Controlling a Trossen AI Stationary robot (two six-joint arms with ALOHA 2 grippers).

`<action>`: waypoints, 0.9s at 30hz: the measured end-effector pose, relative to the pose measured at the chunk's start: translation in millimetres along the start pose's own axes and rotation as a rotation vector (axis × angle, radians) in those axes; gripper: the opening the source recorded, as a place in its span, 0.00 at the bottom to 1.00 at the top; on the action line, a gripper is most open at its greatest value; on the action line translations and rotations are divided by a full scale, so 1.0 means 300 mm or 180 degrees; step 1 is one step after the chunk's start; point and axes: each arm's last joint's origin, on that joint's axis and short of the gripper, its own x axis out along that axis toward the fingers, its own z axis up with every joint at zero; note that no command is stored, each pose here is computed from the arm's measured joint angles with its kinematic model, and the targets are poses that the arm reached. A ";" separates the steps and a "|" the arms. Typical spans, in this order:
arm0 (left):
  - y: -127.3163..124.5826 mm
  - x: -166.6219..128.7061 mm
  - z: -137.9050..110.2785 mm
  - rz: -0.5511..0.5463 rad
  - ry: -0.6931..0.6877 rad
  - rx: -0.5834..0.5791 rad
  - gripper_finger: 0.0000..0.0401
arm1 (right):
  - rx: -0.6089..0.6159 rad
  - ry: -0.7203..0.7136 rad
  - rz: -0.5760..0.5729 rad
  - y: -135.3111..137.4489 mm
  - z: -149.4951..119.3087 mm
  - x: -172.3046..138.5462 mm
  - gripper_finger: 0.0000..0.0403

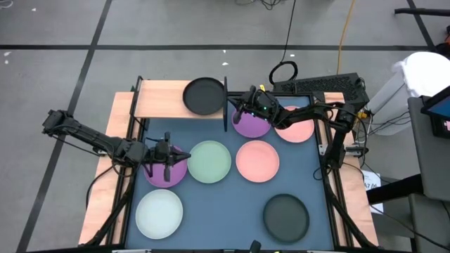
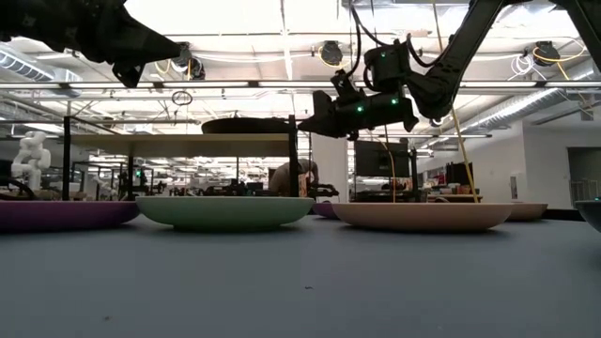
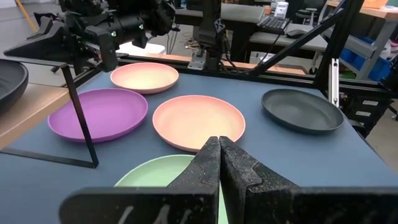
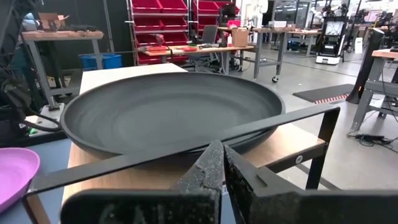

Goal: Place and stack plates onto a shelf
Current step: Put the left black plate on the shelf

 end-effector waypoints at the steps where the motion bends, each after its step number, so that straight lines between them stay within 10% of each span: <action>1: 0.000 0.000 0.000 -0.0001 0.0001 -0.0003 0.00 | 0.0000 0.0001 0.0000 0.000 0.000 0.000 0.00; 27: 0.000 0.000 0.002 -0.0004 -0.0021 -0.0009 0.00 | 0.0034 0.0003 0.0009 0.000 0.000 0.000 0.00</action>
